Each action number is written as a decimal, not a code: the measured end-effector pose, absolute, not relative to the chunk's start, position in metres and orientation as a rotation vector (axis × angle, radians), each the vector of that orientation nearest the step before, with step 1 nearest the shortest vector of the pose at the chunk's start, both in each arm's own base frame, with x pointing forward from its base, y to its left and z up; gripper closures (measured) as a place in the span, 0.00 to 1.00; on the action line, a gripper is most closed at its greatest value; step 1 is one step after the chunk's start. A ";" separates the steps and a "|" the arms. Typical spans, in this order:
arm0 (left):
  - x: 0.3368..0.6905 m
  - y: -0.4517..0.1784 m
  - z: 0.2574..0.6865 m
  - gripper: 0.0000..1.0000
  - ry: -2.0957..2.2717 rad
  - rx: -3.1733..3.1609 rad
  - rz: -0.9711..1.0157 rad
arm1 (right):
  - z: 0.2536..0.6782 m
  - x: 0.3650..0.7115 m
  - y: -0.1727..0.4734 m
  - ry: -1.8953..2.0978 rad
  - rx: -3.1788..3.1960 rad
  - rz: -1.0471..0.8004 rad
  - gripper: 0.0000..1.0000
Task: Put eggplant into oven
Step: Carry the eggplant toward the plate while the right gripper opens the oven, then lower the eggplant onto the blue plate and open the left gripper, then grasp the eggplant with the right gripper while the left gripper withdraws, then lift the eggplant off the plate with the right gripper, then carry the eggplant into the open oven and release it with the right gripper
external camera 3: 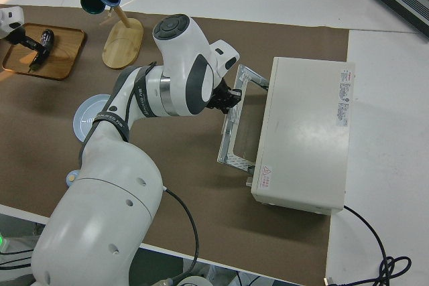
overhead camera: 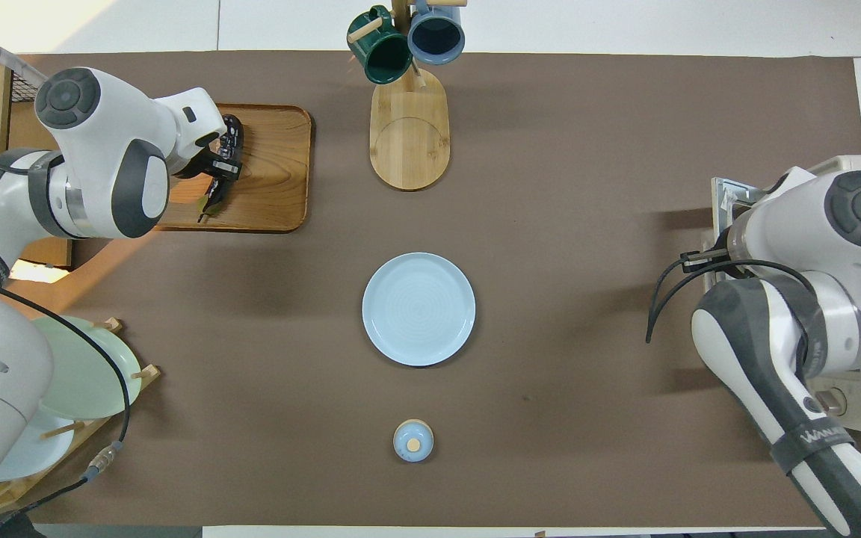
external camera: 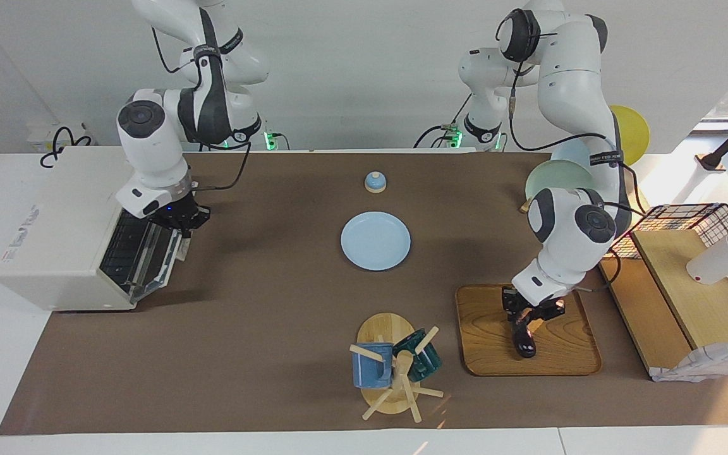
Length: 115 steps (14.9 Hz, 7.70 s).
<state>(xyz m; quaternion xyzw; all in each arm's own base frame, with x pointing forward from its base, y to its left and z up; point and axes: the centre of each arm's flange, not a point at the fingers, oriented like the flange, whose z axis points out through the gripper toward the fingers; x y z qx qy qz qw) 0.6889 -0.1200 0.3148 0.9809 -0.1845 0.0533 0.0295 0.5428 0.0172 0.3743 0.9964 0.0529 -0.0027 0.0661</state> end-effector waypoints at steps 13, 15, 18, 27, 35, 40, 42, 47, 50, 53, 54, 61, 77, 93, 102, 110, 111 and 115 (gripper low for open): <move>0.616 -0.211 0.472 0.72 -0.274 2.976 0.014 | 0.324 0.542 0.026 0.041 3.064 -0.069 0.99; 0.590 -0.257 0.470 0.72 -0.217 2.985 -0.021 | 0.320 0.539 0.029 0.030 3.077 -0.083 0.99; 0.551 -0.316 0.448 0.72 -0.093 2.989 -0.017 | 0.324 0.538 0.061 0.023 3.143 -0.083 0.99; 0.450 -0.395 0.365 0.72 0.105 2.970 0.027 | 0.365 0.550 0.097 0.072 3.187 0.012 0.26; 0.448 -0.404 0.327 0.72 0.135 2.960 0.046 | 0.379 0.554 0.111 0.111 3.190 0.025 0.00; 0.461 -0.391 0.337 0.41 0.157 2.961 0.056 | 0.406 0.567 0.116 0.122 3.189 -0.020 0.00; 0.477 -0.371 0.357 0.20 0.135 2.974 0.044 | 0.408 0.568 0.116 0.123 3.188 -0.036 0.00; 0.532 -0.293 0.420 0.00 0.090 2.980 0.066 | 0.417 0.569 0.143 0.178 3.188 -0.021 0.00; 0.562 -0.239 0.437 0.00 0.047 2.986 0.083 | 0.433 0.557 0.222 0.177 3.188 0.000 0.00; 0.586 -0.180 0.449 0.00 0.035 2.996 0.089 | 0.443 0.542 0.314 0.126 3.173 0.023 0.00; 0.590 -0.166 0.453 0.00 0.023 3.008 0.087 | 0.440 0.536 0.349 0.090 3.161 0.017 0.00; 0.591 -0.080 0.515 0.00 -0.100 3.078 0.077 | 0.355 0.517 0.513 0.017 3.112 0.083 0.00; 0.535 -0.075 0.570 0.00 -0.168 3.101 -0.115 | 0.291 0.470 0.519 0.166 2.975 0.122 0.88; 0.531 -0.078 0.586 0.00 -0.180 3.100 -0.138 | 0.392 0.536 0.249 0.141 2.815 -0.086 0.97; 0.532 -0.073 0.587 0.00 -0.167 3.100 -0.135 | 0.417 0.517 0.001 0.281 2.869 -0.185 0.97; 0.532 -0.073 0.587 0.00 -0.166 3.100 -0.135 | 0.379 0.498 -0.029 0.335 2.896 -0.084 0.97; 0.532 -0.073 0.587 0.00 -0.166 3.100 -0.135 | 0.378 0.498 -0.031 0.331 2.898 -0.074 0.97; 0.532 -0.073 0.587 0.00 -0.166 3.100 -0.135 | 0.372 0.495 -0.040 0.336 2.901 -0.084 0.80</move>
